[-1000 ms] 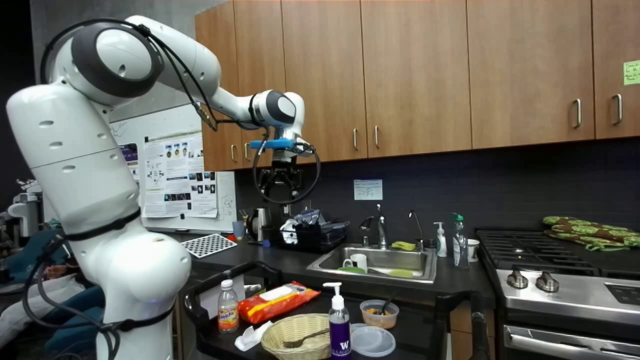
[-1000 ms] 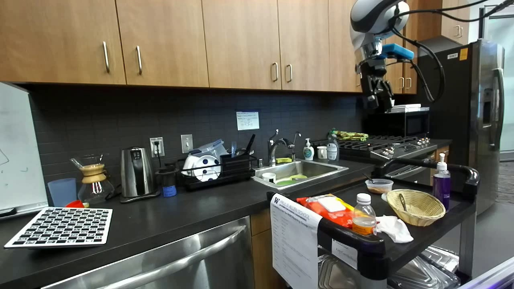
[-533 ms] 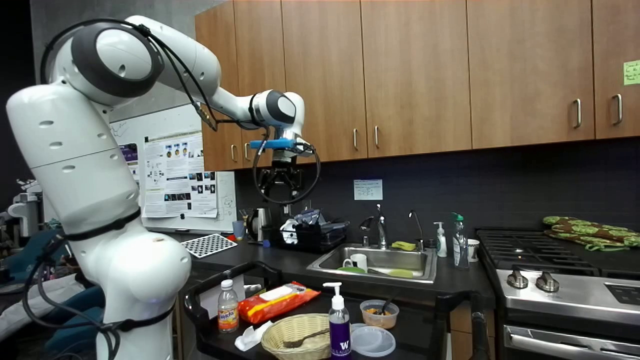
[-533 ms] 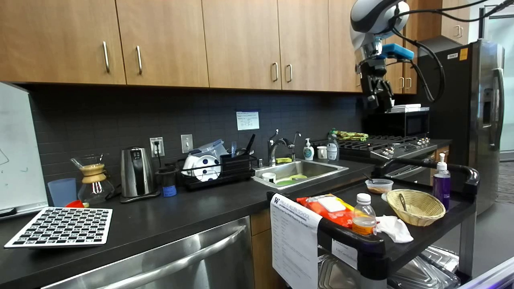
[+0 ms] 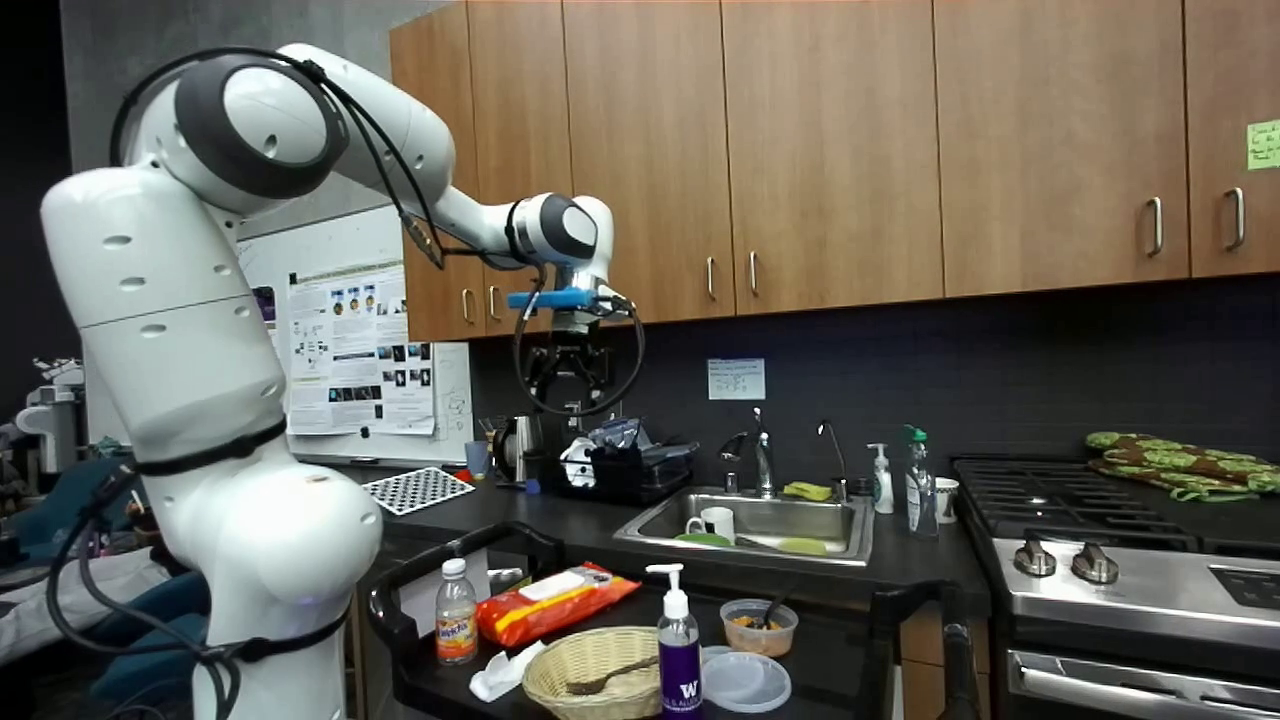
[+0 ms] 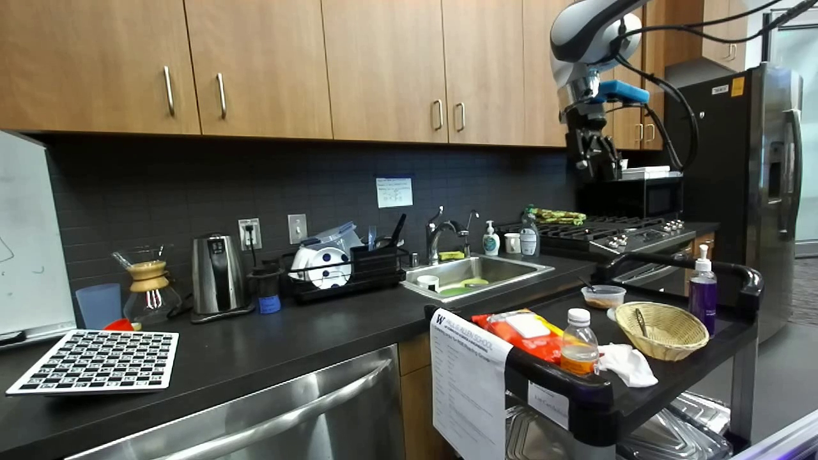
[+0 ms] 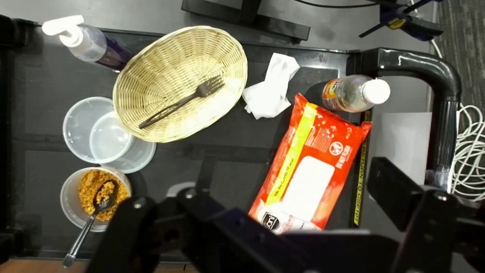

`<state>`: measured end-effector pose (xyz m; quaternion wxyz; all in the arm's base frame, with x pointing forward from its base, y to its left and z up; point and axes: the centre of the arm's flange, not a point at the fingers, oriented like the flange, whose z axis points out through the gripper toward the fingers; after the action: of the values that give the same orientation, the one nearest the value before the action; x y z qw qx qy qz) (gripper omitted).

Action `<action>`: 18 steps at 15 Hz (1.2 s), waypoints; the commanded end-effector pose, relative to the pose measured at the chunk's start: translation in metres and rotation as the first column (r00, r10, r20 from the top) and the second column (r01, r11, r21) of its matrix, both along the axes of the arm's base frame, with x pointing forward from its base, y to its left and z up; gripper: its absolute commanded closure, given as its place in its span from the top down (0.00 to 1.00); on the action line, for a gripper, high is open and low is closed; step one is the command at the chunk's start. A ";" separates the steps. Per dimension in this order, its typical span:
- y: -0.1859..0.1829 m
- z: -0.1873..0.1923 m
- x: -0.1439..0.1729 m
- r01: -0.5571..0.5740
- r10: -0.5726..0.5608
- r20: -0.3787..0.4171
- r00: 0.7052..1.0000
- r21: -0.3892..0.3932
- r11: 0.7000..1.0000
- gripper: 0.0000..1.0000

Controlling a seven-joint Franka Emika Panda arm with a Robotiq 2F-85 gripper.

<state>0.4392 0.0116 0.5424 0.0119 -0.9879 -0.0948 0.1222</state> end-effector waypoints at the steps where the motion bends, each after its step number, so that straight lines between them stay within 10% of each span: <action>1: 0.015 -0.002 0.053 0.068 -0.067 0.019 0.998 -0.008 0.998 1.00; 8: 0.018 -0.013 0.157 0.299 -0.297 0.031 0.954 -0.115 0.947 1.00; 18: -0.058 -0.041 0.184 0.605 -0.638 0.011 0.770 -0.327 0.726 1.00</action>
<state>0.6123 -0.0377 0.5065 -0.0960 -0.9553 0.2309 0.1579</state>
